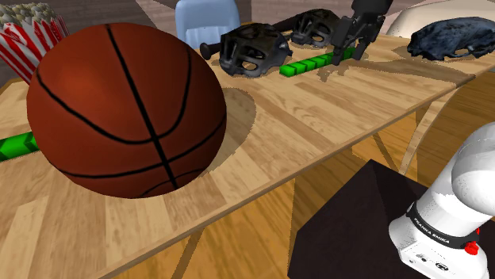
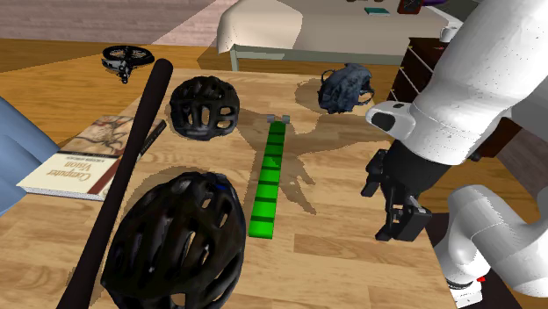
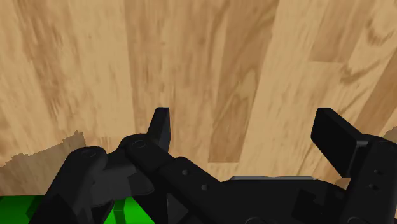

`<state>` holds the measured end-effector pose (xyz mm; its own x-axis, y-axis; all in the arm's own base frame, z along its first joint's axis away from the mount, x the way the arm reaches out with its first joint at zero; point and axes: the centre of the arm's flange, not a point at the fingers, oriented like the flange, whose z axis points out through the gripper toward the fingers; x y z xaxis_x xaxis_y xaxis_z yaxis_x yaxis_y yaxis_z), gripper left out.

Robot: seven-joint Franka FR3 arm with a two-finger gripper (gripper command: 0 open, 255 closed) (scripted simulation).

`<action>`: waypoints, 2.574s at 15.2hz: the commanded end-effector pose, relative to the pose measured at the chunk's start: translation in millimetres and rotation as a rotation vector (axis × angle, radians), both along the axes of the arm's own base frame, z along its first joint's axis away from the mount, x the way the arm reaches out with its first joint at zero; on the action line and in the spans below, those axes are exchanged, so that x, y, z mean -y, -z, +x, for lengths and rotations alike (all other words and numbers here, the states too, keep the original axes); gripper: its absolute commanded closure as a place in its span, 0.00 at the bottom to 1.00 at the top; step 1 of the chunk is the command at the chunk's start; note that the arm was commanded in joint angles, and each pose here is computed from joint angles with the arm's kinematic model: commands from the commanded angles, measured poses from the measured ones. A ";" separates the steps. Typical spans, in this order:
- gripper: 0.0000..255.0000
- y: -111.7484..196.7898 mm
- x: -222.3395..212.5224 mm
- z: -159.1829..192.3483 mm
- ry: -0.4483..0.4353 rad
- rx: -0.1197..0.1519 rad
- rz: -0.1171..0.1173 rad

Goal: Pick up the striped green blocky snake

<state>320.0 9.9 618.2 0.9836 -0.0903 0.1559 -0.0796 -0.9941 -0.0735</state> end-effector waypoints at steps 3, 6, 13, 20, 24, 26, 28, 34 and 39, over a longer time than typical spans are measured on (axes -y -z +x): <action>0.00 2.3 28.0 6.5 -0.126 -0.017 -0.007; 0.00 5.6 67.9 22.7 -0.315 -0.042 -0.017; 0.00 14.2 144.5 86.8 -0.756 -0.101 -0.040; 0.00 25.9 186.7 177.0 -1.198 -0.160 -0.064; 0.00 33.9 192.2 228.1 -1.426 -0.190 -0.076; 0.00 44.5 192.2 228.1 -1.426 -0.190 -0.076; 0.00 55.0 192.2 228.1 -1.426 -0.190 -0.076; 1.00 73.9 191.9 227.8 -1.426 -0.190 -0.076; 1.00 73.7 192.1 228.3 -1.426 -0.190 -0.076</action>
<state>547.8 -182.4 545.3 0.2325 0.9723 -0.0252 0.9650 -0.2338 -0.1190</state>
